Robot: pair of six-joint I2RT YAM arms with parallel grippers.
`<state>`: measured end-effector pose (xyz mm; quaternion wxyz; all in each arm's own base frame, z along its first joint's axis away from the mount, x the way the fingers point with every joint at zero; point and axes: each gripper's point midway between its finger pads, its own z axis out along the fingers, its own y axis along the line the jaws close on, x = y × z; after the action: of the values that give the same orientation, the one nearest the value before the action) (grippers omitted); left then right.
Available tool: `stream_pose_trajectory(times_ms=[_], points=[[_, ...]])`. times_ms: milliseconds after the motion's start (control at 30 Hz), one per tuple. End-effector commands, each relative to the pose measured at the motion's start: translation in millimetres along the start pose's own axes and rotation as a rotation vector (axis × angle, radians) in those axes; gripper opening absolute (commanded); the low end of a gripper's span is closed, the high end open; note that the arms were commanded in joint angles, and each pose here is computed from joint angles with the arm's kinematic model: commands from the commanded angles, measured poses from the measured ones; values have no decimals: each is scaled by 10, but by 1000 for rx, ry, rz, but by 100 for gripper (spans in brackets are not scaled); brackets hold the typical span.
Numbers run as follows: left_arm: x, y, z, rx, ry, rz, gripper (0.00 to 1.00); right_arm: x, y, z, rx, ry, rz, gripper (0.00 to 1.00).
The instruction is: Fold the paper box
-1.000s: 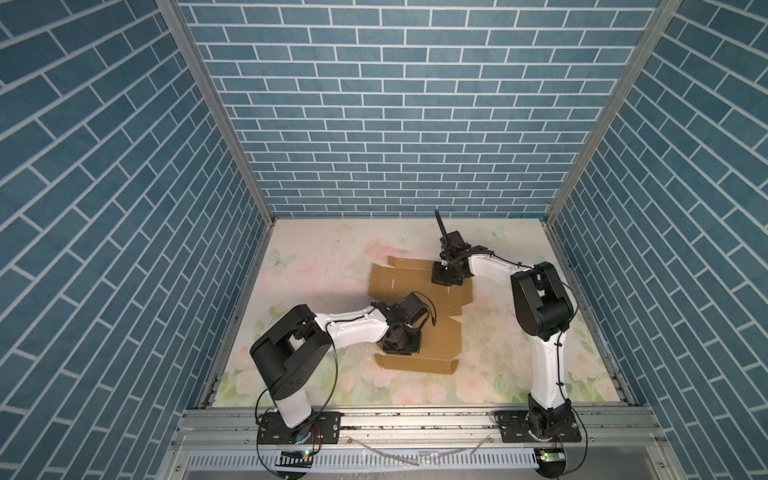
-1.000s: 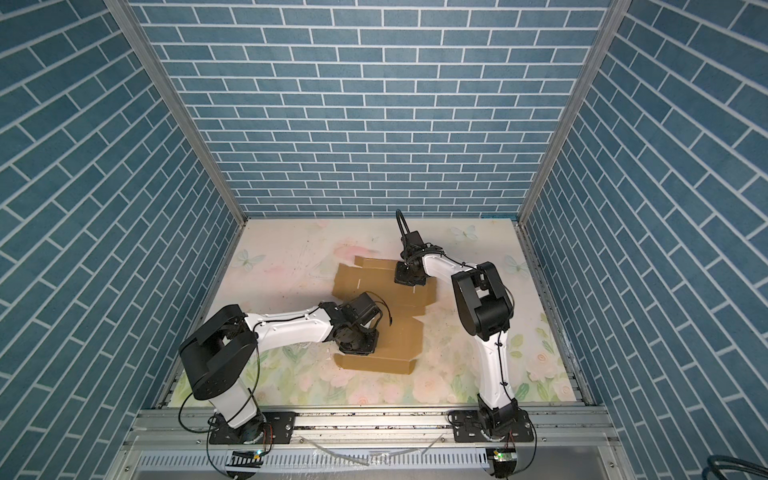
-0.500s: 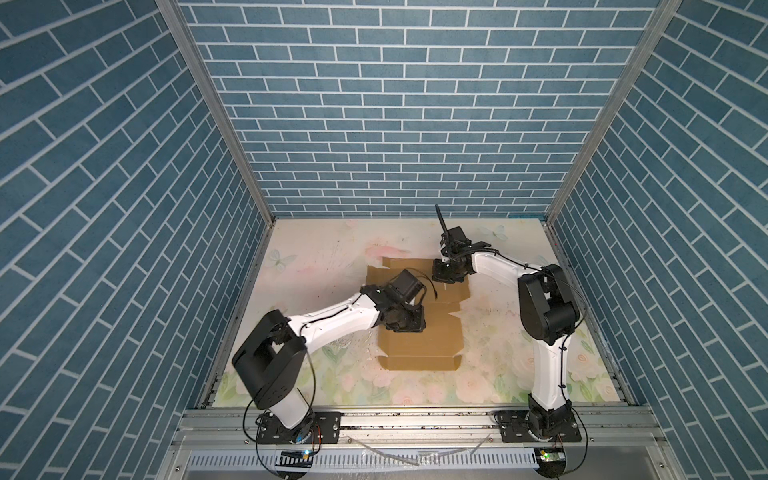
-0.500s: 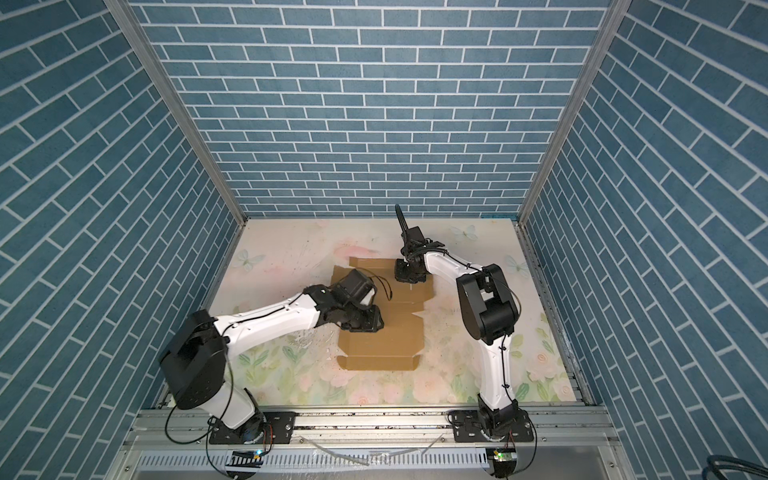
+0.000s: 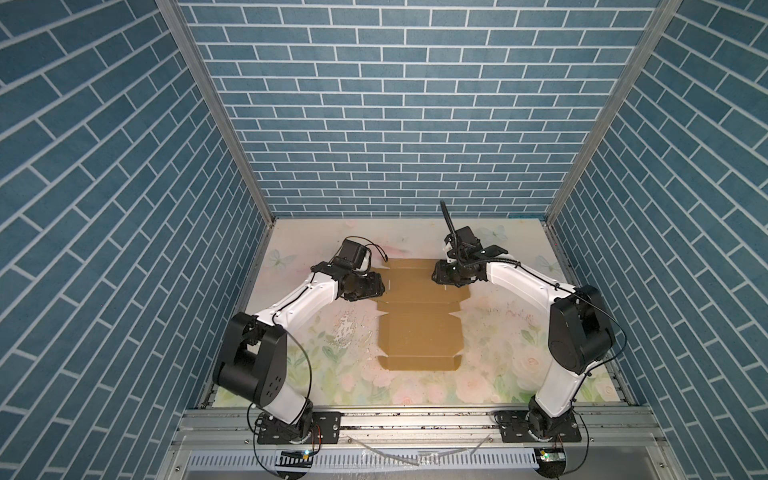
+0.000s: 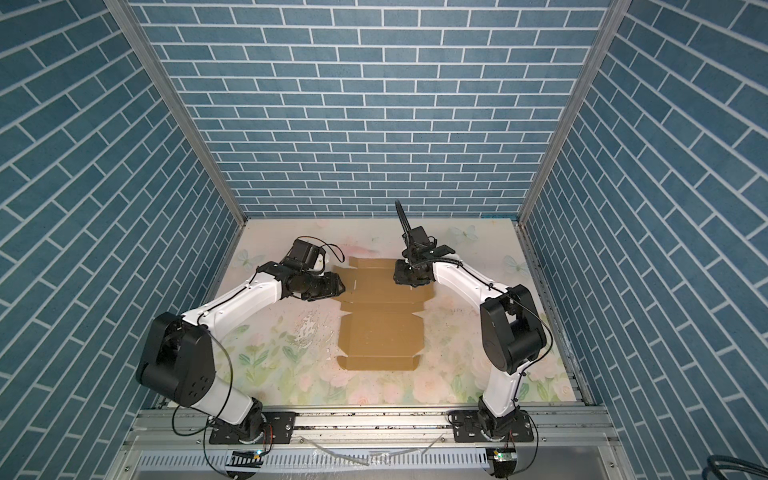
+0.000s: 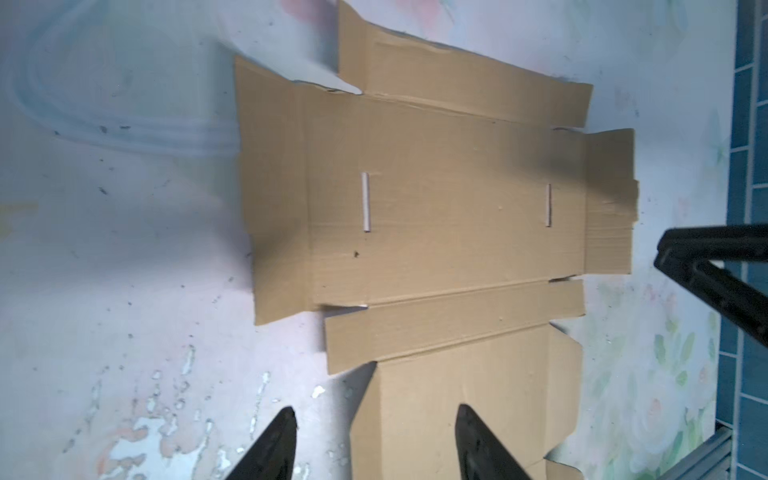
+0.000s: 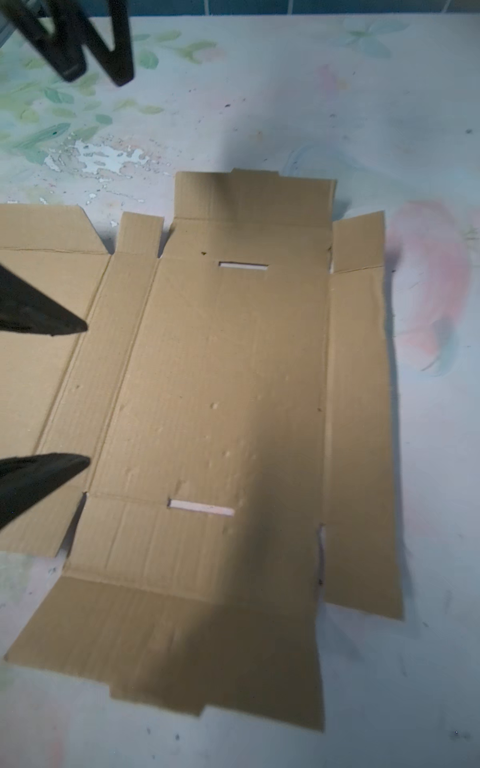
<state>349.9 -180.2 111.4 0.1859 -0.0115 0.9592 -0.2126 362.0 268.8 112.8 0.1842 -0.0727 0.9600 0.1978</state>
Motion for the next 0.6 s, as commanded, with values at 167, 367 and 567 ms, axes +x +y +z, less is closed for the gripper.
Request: stream_pose_trajectory(times_ms=[167,367,567], points=[[-319,284,261,-17,16,76,66,272,93,208,30,70,29,48],[-390,389,487,15,31,46,65,346,144,284,41,85,39,48],[-392,387,658,50,49,30,59,376,134,325,54,94,42,48]])
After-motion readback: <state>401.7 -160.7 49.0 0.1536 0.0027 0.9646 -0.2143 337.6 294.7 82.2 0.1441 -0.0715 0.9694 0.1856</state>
